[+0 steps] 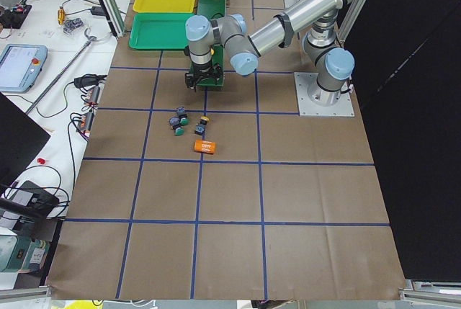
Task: Sort buttons by color to trays
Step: 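Return the left gripper to the pile while the right waits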
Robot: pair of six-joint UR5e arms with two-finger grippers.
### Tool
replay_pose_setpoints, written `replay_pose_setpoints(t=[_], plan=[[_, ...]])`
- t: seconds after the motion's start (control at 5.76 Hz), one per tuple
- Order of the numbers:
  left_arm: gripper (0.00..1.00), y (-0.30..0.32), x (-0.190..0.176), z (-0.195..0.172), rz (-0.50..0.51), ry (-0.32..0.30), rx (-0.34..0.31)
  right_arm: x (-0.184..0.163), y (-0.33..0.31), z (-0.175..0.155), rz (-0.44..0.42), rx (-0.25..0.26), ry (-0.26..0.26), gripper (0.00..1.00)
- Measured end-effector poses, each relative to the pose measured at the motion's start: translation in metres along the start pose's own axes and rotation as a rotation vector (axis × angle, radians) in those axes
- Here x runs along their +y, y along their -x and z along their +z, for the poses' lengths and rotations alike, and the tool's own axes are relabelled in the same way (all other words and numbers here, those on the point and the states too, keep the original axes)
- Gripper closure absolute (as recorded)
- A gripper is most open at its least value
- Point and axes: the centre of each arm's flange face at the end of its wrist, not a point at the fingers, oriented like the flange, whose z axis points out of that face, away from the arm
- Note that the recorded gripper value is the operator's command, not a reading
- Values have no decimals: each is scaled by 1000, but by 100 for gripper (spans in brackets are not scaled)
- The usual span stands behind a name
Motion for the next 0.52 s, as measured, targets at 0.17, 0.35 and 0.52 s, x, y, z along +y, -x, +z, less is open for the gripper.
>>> replay_pose_setpoints(t=[0.17,0.35,0.52], plan=[[2,9,34,10,88,-7,16,-1,-5,-2,-8,41,-2,0],[3,20,60,26,205,-16,36,-2,-10,-6,-22,99,-5,0],[4,34,76,44,334,-23,48,-3,-13,-4,-48,117,-5,0]])
